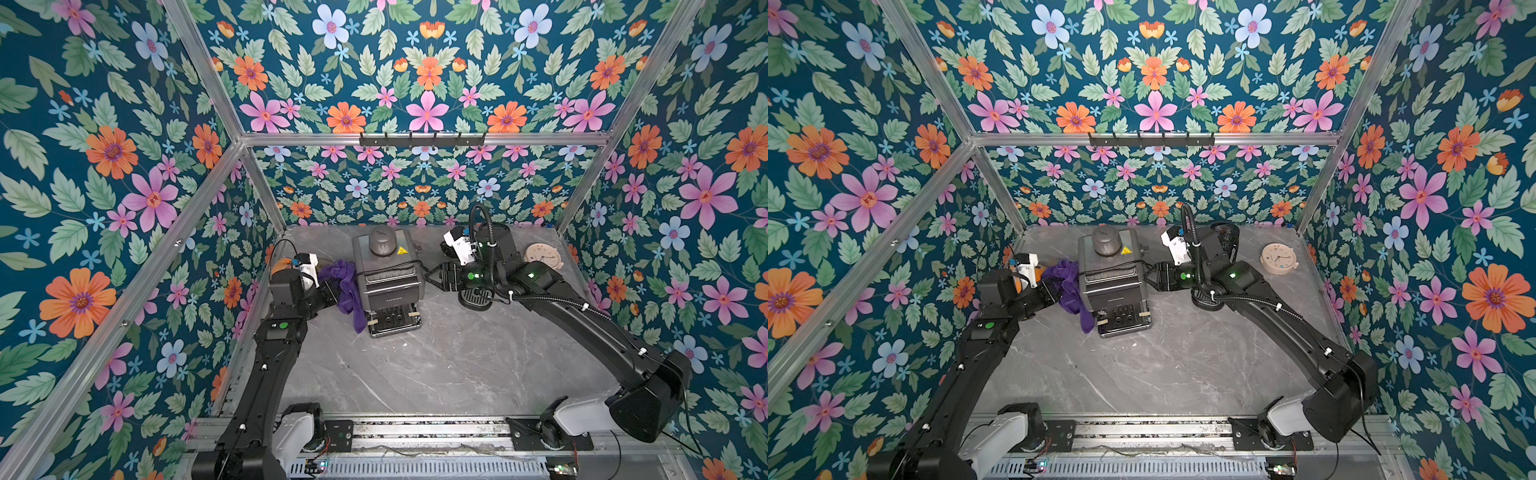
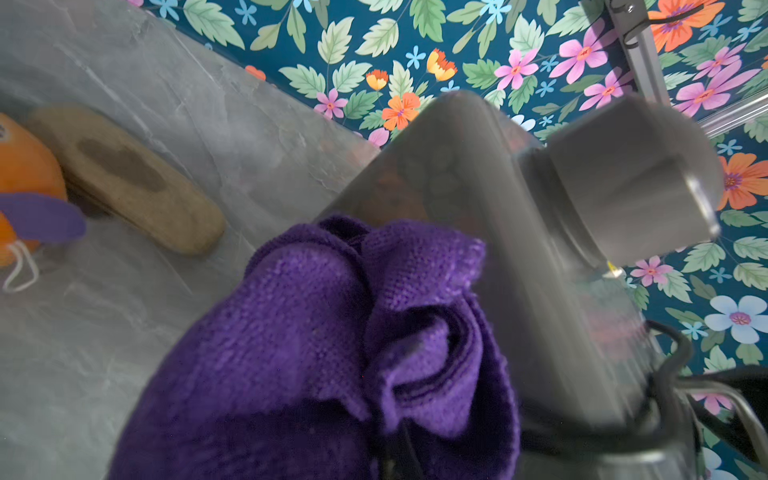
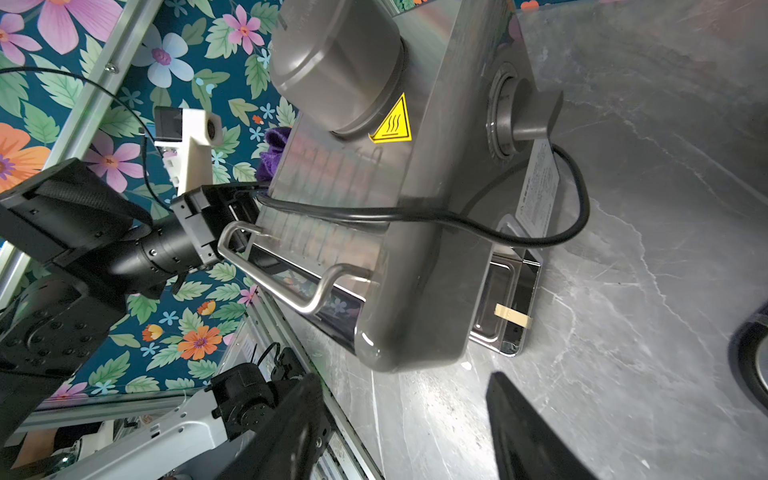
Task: Wipe the surface of a coffee machine
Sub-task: Wipe the dirt from the surface of the coffee machine.
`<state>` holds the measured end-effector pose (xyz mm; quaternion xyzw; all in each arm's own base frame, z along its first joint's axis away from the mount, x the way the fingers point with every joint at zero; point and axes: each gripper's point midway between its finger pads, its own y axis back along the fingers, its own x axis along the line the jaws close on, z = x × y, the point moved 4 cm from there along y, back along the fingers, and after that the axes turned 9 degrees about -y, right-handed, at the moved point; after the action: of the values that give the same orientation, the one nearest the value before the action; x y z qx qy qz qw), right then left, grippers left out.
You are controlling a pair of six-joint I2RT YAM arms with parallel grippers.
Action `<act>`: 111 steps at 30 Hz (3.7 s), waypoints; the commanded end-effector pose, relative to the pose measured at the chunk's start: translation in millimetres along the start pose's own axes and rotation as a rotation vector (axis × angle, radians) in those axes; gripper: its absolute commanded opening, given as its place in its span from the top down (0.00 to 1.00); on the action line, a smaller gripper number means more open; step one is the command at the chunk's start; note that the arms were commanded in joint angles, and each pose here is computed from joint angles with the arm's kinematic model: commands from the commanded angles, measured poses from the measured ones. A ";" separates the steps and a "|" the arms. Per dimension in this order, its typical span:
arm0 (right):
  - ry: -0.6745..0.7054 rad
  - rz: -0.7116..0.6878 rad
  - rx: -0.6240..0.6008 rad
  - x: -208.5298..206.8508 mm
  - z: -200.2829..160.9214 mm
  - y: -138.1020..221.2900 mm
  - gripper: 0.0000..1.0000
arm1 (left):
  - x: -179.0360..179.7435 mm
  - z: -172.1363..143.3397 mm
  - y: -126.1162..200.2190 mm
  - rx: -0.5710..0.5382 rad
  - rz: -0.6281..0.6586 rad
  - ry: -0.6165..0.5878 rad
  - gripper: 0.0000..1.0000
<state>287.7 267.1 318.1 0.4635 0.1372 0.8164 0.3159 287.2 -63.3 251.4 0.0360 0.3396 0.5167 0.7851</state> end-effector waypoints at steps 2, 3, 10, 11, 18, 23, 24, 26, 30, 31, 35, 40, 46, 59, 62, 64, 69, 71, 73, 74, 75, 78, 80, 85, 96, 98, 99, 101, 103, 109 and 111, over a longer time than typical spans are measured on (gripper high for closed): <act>0.007 0.017 0.005 5.3 1.9 0.8 0.36 | -3.5 7.9 19.9 -0.013 0.069 -0.030 1.00; 0.007 0.018 0.004 6.2 2.6 1.5 0.36 | -6.9 12.4 25.8 -0.018 0.078 -0.047 1.00; 0.004 0.006 -0.002 4.7 -0.6 6.5 0.36 | -19.1 6.5 56.3 0.008 0.103 -0.059 1.00; 0.000 0.004 0.003 3.8 -2.0 6.2 0.36 | -22.6 1.9 58.9 0.018 0.078 -0.043 1.00; -0.002 0.001 0.019 5.0 -4.2 4.0 0.36 | -50.2 -21.8 69.1 0.051 -0.146 0.028 1.00; -0.003 0.007 0.017 6.0 -2.3 -0.3 0.36 | -57.1 -9.1 61.7 0.015 -0.215 0.033 1.00; -0.003 0.007 0.017 6.0 -2.0 -0.9 0.36 | -57.4 -3.9 58.3 0.005 -0.223 0.037 1.00; -0.003 0.009 0.012 6.2 -1.1 -1.9 0.36 | -58.3 7.8 52.8 -0.022 -0.232 0.036 1.00; -0.007 0.015 0.014 8.9 -0.1 -3.7 0.36 | -47.7 24.6 39.7 -0.036 -0.154 0.016 1.00; -0.005 0.015 0.013 9.8 0.0 -3.5 0.37 | -43.8 27.2 36.1 -0.035 -0.128 0.012 1.00; -0.005 0.003 0.006 8.5 -0.6 -2.1 0.37 | -26.0 32.4 20.8 -0.028 -0.036 0.025 1.00; -0.009 -0.018 0.002 4.4 -2.0 -1.7 0.36 | -13.3 39.1 -0.3 -0.043 -0.015 0.043 1.00; -0.006 -0.028 -0.013 2.0 -0.5 -2.5 0.36 | 6.6 39.9 -22.2 -0.042 0.050 0.016 1.00; -0.010 -0.044 0.001 -8.2 -12.3 -4.3 0.36 | 49.6 -2.6 -65.8 0.051 0.114 0.065 1.00; -0.006 -0.043 0.007 -8.0 -13.3 -3.9 0.36 | 59.6 -23.9 -70.8 0.100 0.128 0.095 1.00; -0.004 -0.042 0.010 -7.9 -13.7 -3.7 0.36 | 63.4 -35.7 -71.4 0.128 0.134 0.112 1.00; 0.003 -0.043 0.010 -7.2 -14.1 -1.5 0.36 | 65.8 -40.6 -53.7 0.128 0.202 0.095 1.00; 0.006 -0.041 0.009 -6.7 -14.0 -1.1 0.36 | 60.3 -32.0 -44.6 0.108 0.207 0.085 1.00; 0.006 -0.037 0.006 -5.3 -12.4 -0.5 0.36 | 48.8 -18.9 -37.8 0.088 0.175 0.075 1.00; 0.008 -0.037 0.006 -4.6 -12.1 0.0 0.36 | 42.3 -9.7 -34.5 0.077 0.160 0.069 1.00; 0.009 -0.035 0.002 -3.6 -10.3 0.3 0.36 | 35.5 1.3 -30.6 0.064 0.150 0.059 1.00; 0.019 -0.028 -0.002 1.2 -6.3 2.2 0.36 | 18.9 39.8 -19.3 0.003 0.148 -0.005 1.00; 0.024 -0.025 -0.006 3.3 -3.8 3.0 0.36 | 9.8 64.7 -15.7 -0.045 0.144 -0.051 1.00; 0.028 -0.023 -0.010 5.3 -1.9 3.3 0.36 | 7.1 104.7 -33.6 -0.065 0.145 -0.112 1.00; 0.005 -0.048 -0.016 -4.4 -12.7 8.8 0.36 | 35.5 62.5 -100.2 0.037 0.009 0.076 1.00; 0.002 -0.054 -0.010 -6.0 -14.2 8.1 0.36 | 33.6 43.0 -104.2 0.070 -0.054 0.110 1.00; 0.001 -0.054 -0.005 -6.2 -15.1 7.3 0.36 | 35.1 35.2 -104.5 0.084 -0.058 0.120 1.00; 0.000 -0.055 -0.002 -7.2 -15.0 5.3 0.36 | 39.8 18.9 -101.3 0.115 -0.042 0.132 1.00; 0.001 -0.052 -0.002 -6.4 -13.6 3.9 0.36 | 42.9 8.7 -95.7 0.134 -0.015 0.126 1.00; 0.004 -0.035 -0.003 -2.4 -8.8 0.2 0.36 | 35.7 21.3 -76.3 0.122 0.015 0.098 1.00; 0.006 -0.031 -0.003 -1.5 -7.9 -0.2 0.36 | 23.0 40.8 -69.2 0.092 -0.012 0.078 1.00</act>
<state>279.8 264.0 307.6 0.4607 0.1527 0.8082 0.3335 369.0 -61.7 220.3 0.0582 0.4151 0.5066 0.7535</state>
